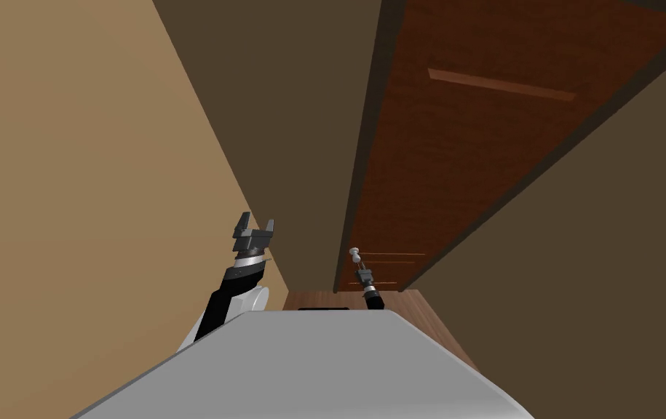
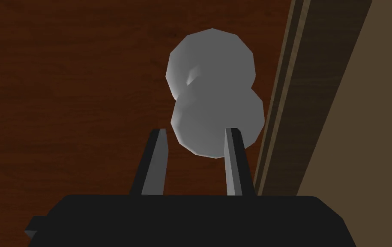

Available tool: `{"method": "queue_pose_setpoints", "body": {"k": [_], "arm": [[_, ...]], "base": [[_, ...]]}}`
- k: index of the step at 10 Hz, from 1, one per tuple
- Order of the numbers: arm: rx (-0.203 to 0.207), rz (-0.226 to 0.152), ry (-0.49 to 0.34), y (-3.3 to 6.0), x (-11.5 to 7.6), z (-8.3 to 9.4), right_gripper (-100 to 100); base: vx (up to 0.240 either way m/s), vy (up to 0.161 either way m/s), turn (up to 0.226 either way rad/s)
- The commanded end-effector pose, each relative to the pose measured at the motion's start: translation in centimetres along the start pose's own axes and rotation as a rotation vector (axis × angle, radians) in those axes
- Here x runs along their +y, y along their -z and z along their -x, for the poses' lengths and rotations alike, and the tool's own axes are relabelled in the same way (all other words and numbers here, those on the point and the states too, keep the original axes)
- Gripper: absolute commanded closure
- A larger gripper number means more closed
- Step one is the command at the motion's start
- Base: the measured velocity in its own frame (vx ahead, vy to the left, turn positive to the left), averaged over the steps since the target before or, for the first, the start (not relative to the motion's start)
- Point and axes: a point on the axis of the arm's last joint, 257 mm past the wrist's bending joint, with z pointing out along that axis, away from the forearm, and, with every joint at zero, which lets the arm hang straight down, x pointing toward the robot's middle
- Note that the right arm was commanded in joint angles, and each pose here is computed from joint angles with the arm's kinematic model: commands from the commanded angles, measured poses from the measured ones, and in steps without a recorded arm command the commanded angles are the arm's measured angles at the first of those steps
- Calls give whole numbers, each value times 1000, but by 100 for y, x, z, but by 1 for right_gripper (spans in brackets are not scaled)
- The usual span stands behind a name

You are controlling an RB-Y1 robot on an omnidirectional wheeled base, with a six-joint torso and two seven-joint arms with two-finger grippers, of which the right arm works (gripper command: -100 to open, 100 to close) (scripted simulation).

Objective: Pull the door open

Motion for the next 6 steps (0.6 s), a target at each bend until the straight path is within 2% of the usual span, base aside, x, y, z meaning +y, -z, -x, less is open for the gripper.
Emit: {"method": "queue_pose_setpoints", "body": {"k": [1,4,5,6], "arm": [[9,3,5,4,-25,-30,-100],[24,14,13,-2,-32,-74,-100],[27,21,15,-13,-5,-84,-100],[25,32,14,-43,93,-77,-100]], "base": [[-177,-60,72],[-191,-16,51],[-181,-13,-17],[-168,-18,-135]]}}
